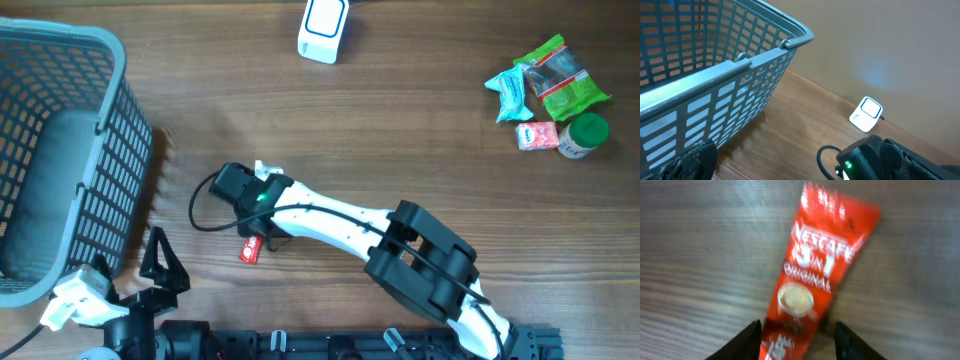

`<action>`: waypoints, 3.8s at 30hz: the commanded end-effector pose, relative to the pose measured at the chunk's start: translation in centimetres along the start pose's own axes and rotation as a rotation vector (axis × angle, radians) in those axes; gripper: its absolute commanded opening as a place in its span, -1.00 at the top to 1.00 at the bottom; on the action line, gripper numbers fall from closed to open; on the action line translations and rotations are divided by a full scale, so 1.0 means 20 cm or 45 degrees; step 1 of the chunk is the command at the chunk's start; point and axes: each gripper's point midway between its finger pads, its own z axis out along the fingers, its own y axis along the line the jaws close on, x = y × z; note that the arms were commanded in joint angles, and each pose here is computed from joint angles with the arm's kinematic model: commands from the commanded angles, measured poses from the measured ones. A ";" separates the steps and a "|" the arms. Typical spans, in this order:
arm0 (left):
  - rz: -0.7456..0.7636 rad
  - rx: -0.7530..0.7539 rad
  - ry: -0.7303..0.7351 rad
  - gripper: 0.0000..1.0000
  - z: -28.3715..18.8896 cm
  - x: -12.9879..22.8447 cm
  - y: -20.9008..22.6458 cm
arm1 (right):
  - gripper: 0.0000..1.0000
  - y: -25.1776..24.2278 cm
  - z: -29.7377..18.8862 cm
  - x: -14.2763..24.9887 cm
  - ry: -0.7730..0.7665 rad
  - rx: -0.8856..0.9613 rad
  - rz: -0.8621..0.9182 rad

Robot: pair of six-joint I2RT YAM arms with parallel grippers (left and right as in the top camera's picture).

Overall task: Scan the item barcode
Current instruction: 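Reach the right gripper to the red Nescafe sachet and grasp it, then lift the Nescafe sachet off the table with the right gripper, then carry the Nescafe sachet up to the scanner window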

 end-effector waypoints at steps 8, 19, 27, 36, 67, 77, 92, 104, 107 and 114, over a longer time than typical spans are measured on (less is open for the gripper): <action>-0.010 0.005 -0.004 -1.00 0.00 0.00 0.00 | 0.91 -0.28 0.33 0.31 0.467 0.165 0.199; -0.010 0.006 -0.004 -1.00 0.00 0.00 0.00 | 0.91 0.11 -0.47 0.40 1.364 -0.889 0.189; -0.010 0.006 -0.004 -1.00 0.00 0.00 0.00 | 0.91 0.10 -0.63 0.21 1.531 -1.059 0.469; -0.010 0.005 -0.004 -1.00 0.00 0.00 0.00 | 0.91 0.12 -0.70 0.14 1.617 -1.144 0.532; -0.010 0.006 -0.004 -1.00 0.00 0.00 0.00 | 0.91 0.09 -0.67 -0.05 1.937 -0.602 1.278; -0.010 0.006 -0.004 -1.00 0.00 0.00 0.00 | 0.91 -0.06 -0.52 -0.21 1.806 -0.378 1.710; -0.010 0.005 -0.004 -1.00 0.00 0.00 0.00 | 0.91 -0.19 -0.45 -0.32 1.650 -0.411 1.792; -0.010 0.005 -0.004 -1.00 0.00 0.00 0.00 | 0.91 -0.15 -0.54 -0.31 1.491 -0.927 1.104; -0.010 0.006 -0.004 -1.00 0.00 0.00 0.00 | 0.91 -0.14 -0.57 -0.32 1.383 -1.109 0.855; -0.010 0.005 -0.004 -1.00 0.00 0.00 0.00 | 0.91 -0.09 -0.41 -0.50 0.789 -1.242 0.346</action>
